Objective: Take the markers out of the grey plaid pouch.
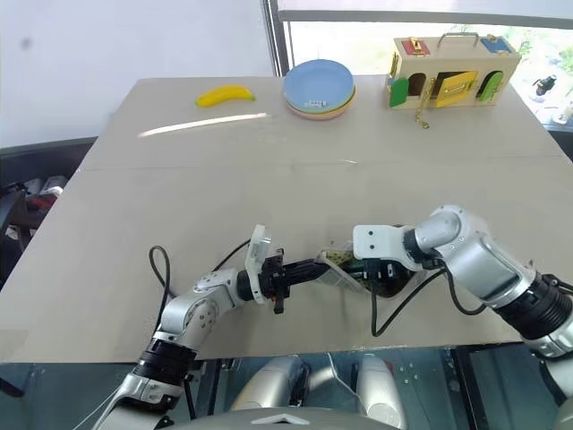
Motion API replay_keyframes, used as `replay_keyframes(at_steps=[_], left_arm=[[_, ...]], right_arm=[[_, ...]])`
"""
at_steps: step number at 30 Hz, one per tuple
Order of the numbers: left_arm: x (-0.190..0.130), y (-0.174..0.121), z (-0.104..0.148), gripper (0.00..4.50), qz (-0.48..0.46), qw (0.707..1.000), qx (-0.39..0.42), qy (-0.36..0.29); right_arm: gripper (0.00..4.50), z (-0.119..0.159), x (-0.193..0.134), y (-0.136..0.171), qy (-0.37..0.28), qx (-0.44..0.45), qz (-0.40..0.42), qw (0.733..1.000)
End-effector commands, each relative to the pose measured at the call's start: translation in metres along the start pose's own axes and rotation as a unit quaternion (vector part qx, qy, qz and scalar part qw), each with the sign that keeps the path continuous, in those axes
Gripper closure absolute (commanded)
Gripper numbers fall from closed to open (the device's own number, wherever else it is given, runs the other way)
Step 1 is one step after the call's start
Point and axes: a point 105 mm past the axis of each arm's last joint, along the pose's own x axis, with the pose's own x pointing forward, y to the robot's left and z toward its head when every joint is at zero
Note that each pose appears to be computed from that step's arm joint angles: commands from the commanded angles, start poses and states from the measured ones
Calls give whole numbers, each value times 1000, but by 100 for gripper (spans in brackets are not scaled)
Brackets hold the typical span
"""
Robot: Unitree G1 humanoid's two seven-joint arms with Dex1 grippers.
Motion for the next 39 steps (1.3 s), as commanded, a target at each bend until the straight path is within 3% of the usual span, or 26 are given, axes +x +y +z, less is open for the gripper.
replay_keyframes(at_steps=[1,2,6,24,39], left_arm=[[-5,0,-8,450,7,1000,-8,15],[-6,1,-9,450,10,1000,-6,18],[-9,2,-12,450,19,1000,-4,24],[-11,2,-15,450,22,999,-7,28],[-11,3,-12,450,26,999,-11,23]], right_arm=[[161,1,-21,-21,-2,-1,-64,998],[161,2,-22,-21,-3,-2,-65,998],[2,1,-23,-19,-1,0,-65,998],[2,-39,-22,-3,69,37,-21,997],[2,-56,-30,1,122,50,-7,991]])
